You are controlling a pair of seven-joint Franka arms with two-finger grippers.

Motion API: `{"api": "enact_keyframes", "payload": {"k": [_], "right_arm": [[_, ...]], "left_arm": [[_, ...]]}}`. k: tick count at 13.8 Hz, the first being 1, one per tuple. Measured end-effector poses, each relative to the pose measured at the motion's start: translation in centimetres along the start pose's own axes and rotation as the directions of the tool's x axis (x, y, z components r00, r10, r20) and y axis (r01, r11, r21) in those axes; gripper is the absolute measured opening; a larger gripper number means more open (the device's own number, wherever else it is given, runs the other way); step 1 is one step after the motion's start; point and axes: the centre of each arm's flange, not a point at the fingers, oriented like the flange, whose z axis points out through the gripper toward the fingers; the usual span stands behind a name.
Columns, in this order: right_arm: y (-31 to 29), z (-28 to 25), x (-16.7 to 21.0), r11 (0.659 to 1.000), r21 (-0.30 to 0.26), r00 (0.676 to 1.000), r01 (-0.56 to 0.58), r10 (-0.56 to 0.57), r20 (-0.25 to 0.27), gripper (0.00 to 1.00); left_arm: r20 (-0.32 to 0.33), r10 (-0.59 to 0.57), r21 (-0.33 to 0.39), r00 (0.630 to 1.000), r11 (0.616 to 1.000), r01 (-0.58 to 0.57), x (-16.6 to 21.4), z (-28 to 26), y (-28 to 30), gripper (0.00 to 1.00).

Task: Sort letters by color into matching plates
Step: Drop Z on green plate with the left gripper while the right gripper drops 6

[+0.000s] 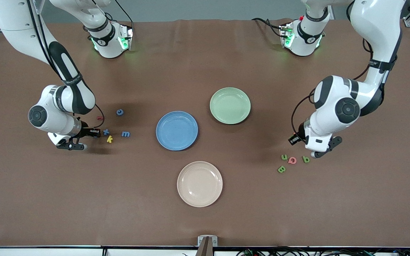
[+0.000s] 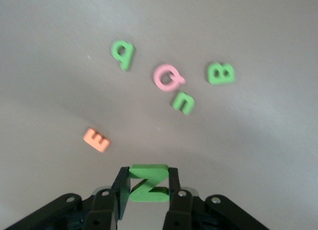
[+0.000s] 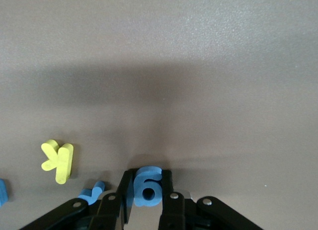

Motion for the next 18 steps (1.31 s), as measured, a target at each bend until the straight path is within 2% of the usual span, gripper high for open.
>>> {"api": "enact_keyframes", "payload": {"k": [4,7,10,13,15,18], "right_arm": [[-1.8,-2.2,1.1,1.0,0.007,0.998,-0.022,0.021,0.064,0.27],[-7.5,-5.4,2.5,0.993,-0.008,0.99,-0.115,0.115,0.082,0.27],[-17.5,-7.6,2.0,0.978,-0.028,0.977,-0.207,0.208,0.046,0.27],[-26.5,-7.7,0.0,0.958,-0.039,0.959,-0.283,0.283,0.014,0.27],[-30.5,-6.5,-1.0,0.947,-0.047,0.948,-0.317,0.318,0.004,0.27],[-34.1,-3.6,-1.5,0.936,-0.042,0.937,-0.349,0.348,-0.022,0.27]], "left_arm": [[0.024,-0.017,-0.009,1.0,1.0,0.017,-6.2,-0.2,3.8,0.35],[0.056,-0.07,0.005,0.996,0.998,0.07,-11.8,0.8,6.2,0.35],[0.073,-0.114,0.015,0.991,0.993,0.113,-15.8,2.1,7.1,0.35],[0.075,-0.128,0.01,0.989,0.992,0.128,-19.9,4.6,7.3,0.35],[0.076,-0.121,0.014,0.99,0.993,0.121,-22.1,6.2,6.9,0.35],[0.081,-0.111,0.03,0.991,0.994,0.109,-23.5,7.8,6.0,0.35]]}}
